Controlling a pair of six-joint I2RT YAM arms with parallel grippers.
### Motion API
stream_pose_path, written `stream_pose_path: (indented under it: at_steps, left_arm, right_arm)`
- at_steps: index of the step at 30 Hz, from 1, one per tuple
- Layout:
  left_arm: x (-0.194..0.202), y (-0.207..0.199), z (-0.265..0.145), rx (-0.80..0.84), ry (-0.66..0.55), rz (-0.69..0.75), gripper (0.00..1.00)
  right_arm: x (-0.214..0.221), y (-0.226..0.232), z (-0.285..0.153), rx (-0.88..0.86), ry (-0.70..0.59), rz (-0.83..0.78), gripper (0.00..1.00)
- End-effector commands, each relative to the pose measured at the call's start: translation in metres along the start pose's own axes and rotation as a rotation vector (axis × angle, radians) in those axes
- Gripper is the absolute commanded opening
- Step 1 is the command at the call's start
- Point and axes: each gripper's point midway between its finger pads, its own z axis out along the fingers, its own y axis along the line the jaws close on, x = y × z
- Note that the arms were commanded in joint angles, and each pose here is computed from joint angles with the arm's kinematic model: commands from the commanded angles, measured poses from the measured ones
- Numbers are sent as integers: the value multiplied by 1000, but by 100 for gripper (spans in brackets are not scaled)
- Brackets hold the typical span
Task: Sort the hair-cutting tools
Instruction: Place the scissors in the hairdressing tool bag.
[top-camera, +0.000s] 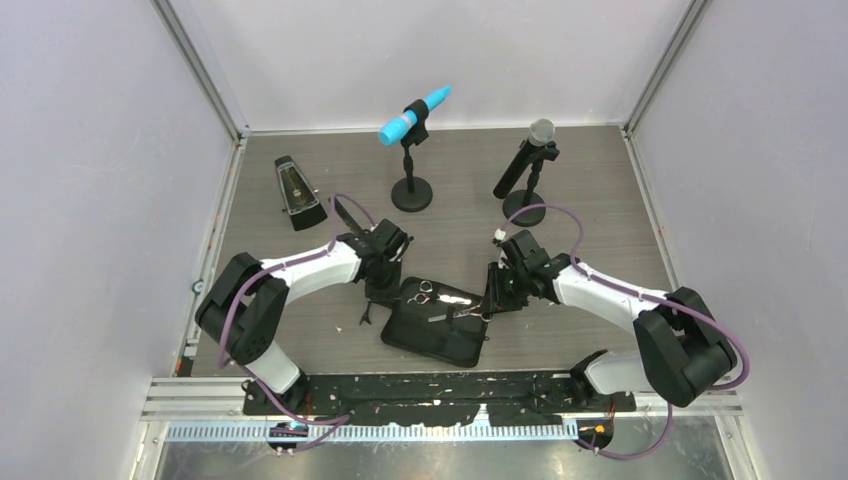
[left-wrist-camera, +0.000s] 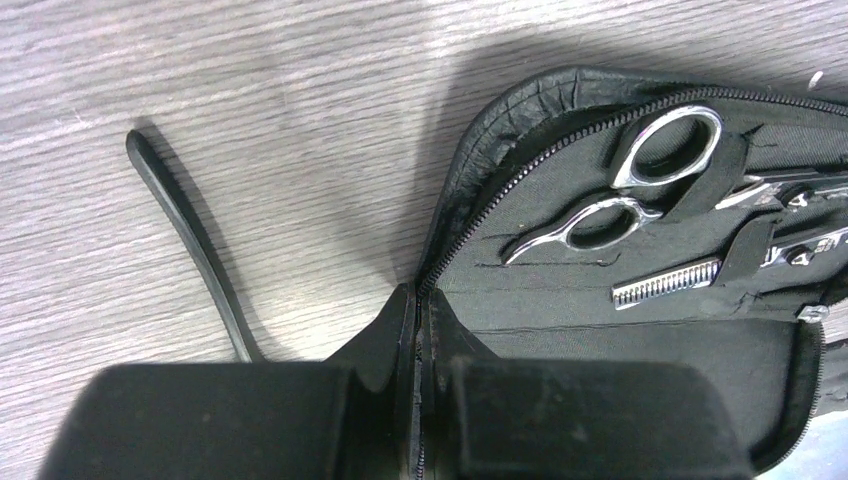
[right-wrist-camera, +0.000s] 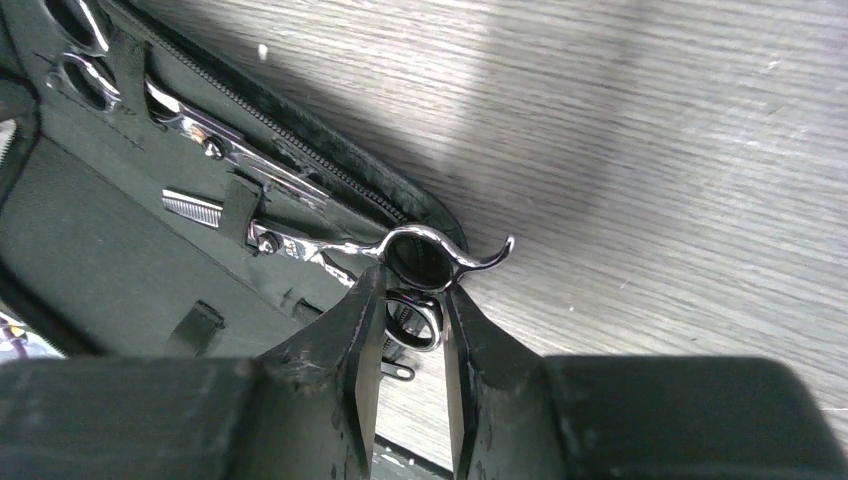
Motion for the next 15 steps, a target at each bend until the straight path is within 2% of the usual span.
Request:
stream_pose_path:
  at_steps: [1, 7, 15]
  left_arm:
    - [-13, -15, -13, 79, -74, -37, 0]
    - [-10, -18, -15, 113, -97, -109, 0]
    - [-12, -44, -17, 290, -148, -255, 0]
  right_arm:
    - [-18, 24, -9, -55, -92, 49, 22]
    - [-20, 35, -21, -85, -141, 144, 7]
    - [-10, 35, -19, -139, -202, 263, 5]
